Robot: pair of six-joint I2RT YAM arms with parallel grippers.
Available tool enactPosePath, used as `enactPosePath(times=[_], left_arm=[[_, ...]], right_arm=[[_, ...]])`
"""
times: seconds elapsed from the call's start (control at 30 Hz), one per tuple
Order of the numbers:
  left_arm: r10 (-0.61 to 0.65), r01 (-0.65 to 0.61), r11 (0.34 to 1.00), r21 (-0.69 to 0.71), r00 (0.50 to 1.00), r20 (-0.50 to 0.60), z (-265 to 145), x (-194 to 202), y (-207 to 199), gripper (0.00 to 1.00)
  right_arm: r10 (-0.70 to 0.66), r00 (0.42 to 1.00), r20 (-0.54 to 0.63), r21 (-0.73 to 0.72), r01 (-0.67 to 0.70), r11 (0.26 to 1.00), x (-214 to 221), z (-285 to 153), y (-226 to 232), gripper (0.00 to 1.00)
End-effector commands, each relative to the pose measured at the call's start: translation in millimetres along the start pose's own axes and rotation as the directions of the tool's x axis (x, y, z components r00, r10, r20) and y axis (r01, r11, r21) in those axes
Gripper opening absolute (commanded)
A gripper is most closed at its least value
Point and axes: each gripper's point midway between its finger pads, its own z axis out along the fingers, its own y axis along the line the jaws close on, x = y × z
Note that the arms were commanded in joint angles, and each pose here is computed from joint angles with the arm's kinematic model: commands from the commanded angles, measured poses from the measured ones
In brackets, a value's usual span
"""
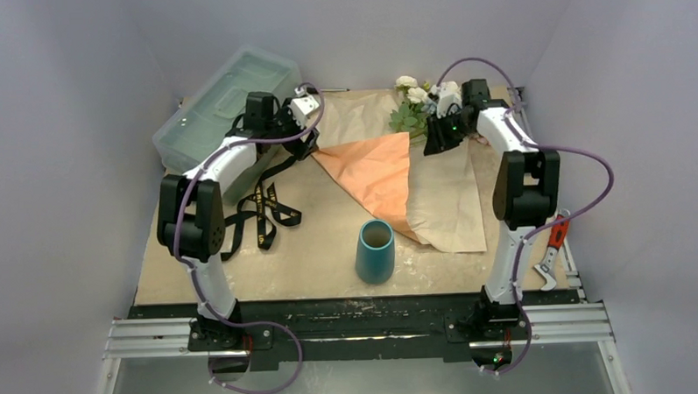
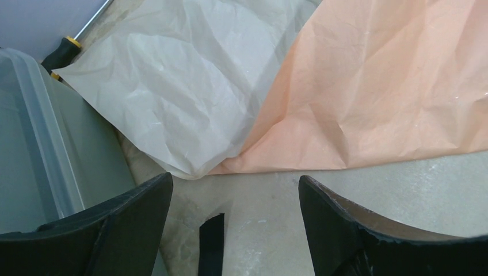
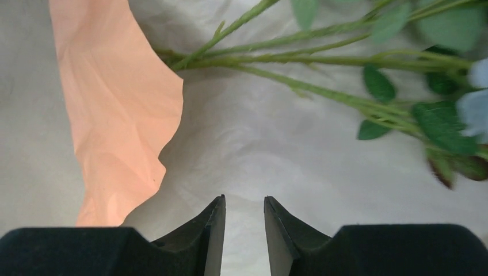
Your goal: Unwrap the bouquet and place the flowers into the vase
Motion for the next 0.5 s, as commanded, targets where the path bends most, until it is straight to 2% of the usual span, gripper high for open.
enactPosePath(times=[0.0, 0.13, 0.27, 0.37, 0.47], left_arm=[[-0.062, 0.061, 0.998, 0.018, 0.995, 0.075, -25, -29, -12, 0.80], [-0.108, 0.106, 0.994, 0.021, 0.989, 0.101, -38, -38, -18, 0.80], [-0.264, 0.257, 0.964, 0.062, 0.952, 0.157, -52, -59, -27, 0.80], [-0.322, 0.311, 0.947, 0.084, 0.926, 0.196, -67, -77, -35, 0.81], [-0.308, 0.303, 0.951, 0.060, 0.925, 0.222, -85, -87, -36, 0.82]], right_arm=[[-0.004, 0.998, -0.070, -0.093, -0.003, 0.996, 23, 28, 28, 0.33], [-0.014, 0.995, -0.103, -0.180, -0.005, 0.984, 32, 44, 51, 0.30], [-0.031, 0.993, -0.117, -0.359, -0.013, 0.933, 36, 51, 93, 0.31], [-0.056, 0.993, -0.104, -0.464, 0.002, 0.886, 32, 47, 126, 0.37], [-0.102, 0.990, -0.095, -0.530, 0.036, 0.847, 33, 43, 154, 0.44]])
